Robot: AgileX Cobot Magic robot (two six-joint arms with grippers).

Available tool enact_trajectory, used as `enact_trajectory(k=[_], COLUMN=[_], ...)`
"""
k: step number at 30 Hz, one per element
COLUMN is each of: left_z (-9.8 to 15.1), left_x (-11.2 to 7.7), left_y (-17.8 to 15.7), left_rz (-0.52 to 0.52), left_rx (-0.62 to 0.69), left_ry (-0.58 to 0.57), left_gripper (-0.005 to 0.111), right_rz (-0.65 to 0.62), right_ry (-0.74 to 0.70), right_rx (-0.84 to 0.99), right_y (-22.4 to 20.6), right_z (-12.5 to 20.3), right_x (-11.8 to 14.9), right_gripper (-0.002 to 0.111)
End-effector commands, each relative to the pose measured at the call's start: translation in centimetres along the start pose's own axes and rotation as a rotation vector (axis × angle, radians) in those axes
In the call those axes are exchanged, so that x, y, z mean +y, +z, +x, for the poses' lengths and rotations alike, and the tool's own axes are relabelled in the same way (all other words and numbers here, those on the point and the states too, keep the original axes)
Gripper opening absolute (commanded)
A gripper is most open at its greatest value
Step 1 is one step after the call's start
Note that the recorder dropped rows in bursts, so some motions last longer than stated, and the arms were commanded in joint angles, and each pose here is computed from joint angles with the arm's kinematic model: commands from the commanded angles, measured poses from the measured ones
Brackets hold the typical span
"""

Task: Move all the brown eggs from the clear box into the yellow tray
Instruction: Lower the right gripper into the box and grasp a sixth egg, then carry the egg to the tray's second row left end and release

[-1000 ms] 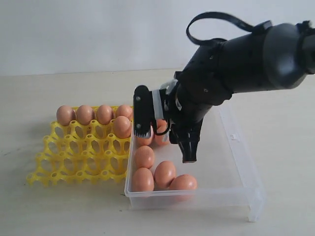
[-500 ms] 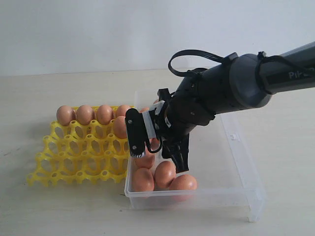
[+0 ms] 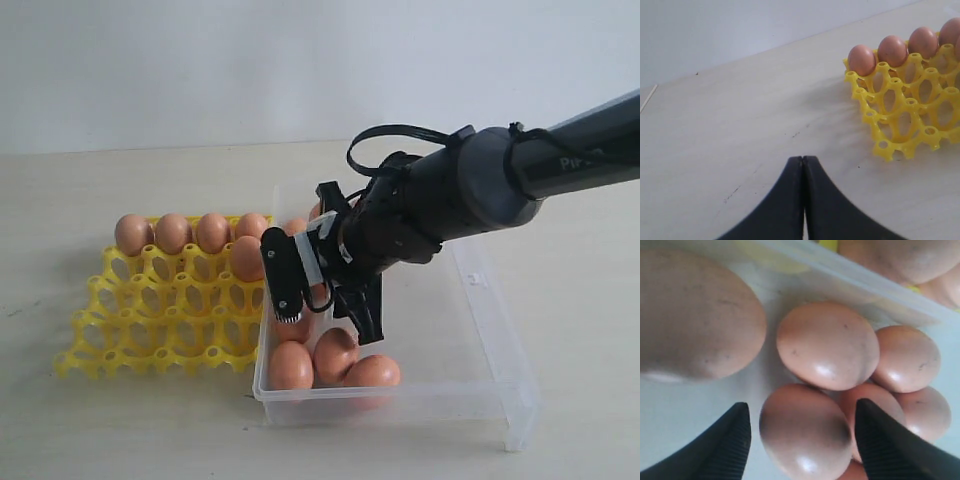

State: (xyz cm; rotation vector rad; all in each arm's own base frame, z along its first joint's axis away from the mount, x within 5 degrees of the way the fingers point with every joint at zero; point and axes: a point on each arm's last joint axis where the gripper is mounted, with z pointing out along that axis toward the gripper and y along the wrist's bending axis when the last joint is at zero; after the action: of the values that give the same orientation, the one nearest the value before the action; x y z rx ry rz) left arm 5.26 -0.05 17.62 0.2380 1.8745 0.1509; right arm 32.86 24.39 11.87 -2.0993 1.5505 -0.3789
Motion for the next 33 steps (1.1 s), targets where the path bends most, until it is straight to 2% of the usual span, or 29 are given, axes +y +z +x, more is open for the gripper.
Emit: enact_trajectory(k=[1, 2, 3, 4, 5, 6, 9, 11, 13, 17, 20, 26, 33], left_z=[-0.2, -0.2, -0.2, -0.2, -0.2, -0.2, -0.2, -0.2, -0.2, -0.2, -0.2, -0.2, -0.2], left_x=[0.0, 0.0, 0.0, 0.0, 0.0, 0.0, 0.0, 0.0, 0.0, 0.0, 0.0, 0.0, 0.0], left_y=[-0.1, -0.1, -0.1, -0.1, -0.1, -0.1, -0.1, -0.1, -0.1, -0.1, -0.1, -0.1, -0.1], left_rz=[0.002, 0.002, 0.002, 0.002, 0.002, 0.002, 0.002, 0.002, 0.002, 0.002, 0.002, 0.002, 0.002], left_rx=[-0.017, -0.017, -0.017, -0.017, -0.017, -0.017, -0.017, -0.017, -0.017, -0.017, -0.017, -0.017, -0.017], left_ry=[-0.004, -0.004, -0.004, -0.004, -0.004, -0.004, -0.004, -0.004, -0.004, -0.004, -0.004, -0.004, -0.004], left_gripper=[0.000, 0.000, 0.000, 0.000, 0.000, 0.000, 0.000, 0.000, 0.000, 0.000, 0.000, 0.000, 0.000], right_rz=[-0.015, -0.024, -0.038, -0.045, -0.050, -0.048, -0.002, 0.022, 0.051, 0.138, 0.201, 0.243, 0.172], right_ry=[-0.010, -0.009, -0.005, -0.001, 0.034, 0.060, 0.166, 0.359, 0.494, 0.763, 0.912, 1.072, 1.109], right_rx=[0.007, 0.023, 0.050, 0.065, 0.087, 0.094, 0.070, 0.023, -0.030, -0.210, -0.359, -0.582, -0.660], right_y=[0.9, 0.9, 0.9, 0.8, 0.4, 0.2, -1.6, -3.5, -4.7, -7.2, -8.3, -7.9, -4.4], right_z=[0.1, 0.2, 0.3, 0.4, 0.5, 0.5, 0.3, 0.0, -0.4, -1.3, -2.2, -4.2, -7.0], right_x=[0.3, 0.2, 0.0, -0.2, -0.5, -0.8, -1.9, -2.8, -3.5, -5.3, -6.4, -7.0, -5.0], right_gripper=[0.052, 0.046, 0.032, 0.023, 0.007, 0.000, 0.000, 0.000, 0.000, 0.000, 0.000, 0.000, 0.000])
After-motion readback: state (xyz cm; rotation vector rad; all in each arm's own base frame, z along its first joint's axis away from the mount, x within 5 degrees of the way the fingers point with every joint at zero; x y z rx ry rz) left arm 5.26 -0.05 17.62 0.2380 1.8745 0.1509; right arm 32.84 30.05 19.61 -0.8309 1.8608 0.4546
